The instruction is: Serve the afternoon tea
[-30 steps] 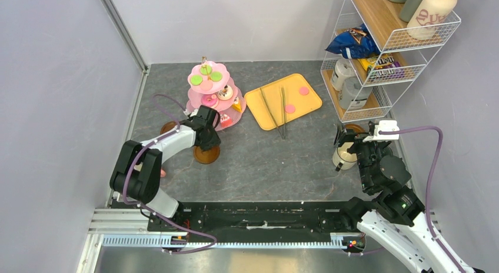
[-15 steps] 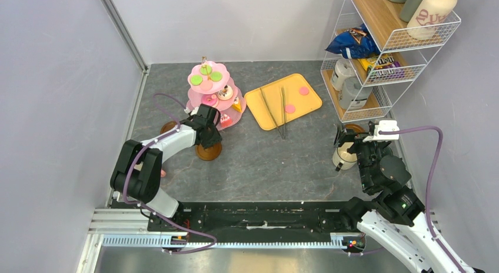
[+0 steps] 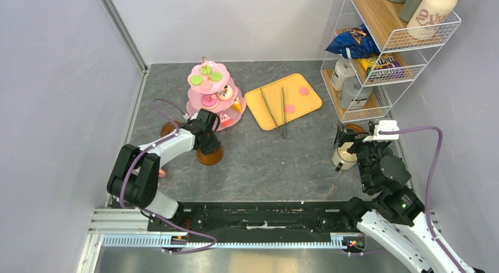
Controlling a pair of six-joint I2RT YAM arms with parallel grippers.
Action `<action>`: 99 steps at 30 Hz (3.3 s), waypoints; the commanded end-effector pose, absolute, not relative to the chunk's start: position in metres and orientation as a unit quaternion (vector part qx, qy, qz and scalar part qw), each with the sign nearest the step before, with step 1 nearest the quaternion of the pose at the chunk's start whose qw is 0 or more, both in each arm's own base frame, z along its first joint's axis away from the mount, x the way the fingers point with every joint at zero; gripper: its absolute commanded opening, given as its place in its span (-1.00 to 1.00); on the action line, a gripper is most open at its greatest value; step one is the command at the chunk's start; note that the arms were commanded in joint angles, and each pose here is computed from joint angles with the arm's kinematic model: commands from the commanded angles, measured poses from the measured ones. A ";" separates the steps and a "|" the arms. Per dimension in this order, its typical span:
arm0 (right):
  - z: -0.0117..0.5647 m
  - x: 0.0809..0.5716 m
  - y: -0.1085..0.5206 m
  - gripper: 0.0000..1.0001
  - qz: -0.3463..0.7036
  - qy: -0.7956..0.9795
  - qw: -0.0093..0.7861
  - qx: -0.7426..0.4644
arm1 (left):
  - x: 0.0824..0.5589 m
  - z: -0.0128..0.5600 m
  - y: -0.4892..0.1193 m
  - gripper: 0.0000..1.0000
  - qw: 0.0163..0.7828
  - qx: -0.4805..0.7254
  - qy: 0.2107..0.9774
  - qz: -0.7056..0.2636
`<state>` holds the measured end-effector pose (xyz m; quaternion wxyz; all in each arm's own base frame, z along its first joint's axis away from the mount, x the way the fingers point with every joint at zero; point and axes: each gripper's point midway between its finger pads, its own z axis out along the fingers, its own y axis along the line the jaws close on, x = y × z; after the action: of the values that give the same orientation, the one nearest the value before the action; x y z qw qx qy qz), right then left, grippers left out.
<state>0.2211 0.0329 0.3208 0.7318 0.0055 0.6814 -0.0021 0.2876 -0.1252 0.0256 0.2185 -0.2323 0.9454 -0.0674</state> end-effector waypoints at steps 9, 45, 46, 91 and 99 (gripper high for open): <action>0.324 0.221 0.033 0.98 0.003 0.677 0.736 0.012 | 0.287 0.021 -0.092 -0.26 0.222 -0.213 0.951 0.026; 0.325 0.219 0.033 0.98 0.007 0.675 0.738 0.013 | 0.283 0.066 -0.066 -0.12 0.258 -0.257 0.931 0.004; 0.325 0.219 0.032 0.99 0.006 0.675 0.738 0.014 | 0.286 0.074 -0.064 -0.08 0.266 -0.257 0.929 0.004; 0.328 0.215 0.030 0.98 0.013 0.668 0.744 0.018 | 0.254 0.087 0.094 -0.20 0.299 -0.426 0.840 0.153; 0.329 0.214 0.028 0.98 0.013 0.666 0.746 0.020 | 0.265 0.099 0.090 -0.95 0.319 -0.382 0.857 0.136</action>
<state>0.2148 0.0293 0.3269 0.7413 0.0120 0.6710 0.0083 0.2434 0.0925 0.0830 0.2781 -0.4149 0.8512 0.1613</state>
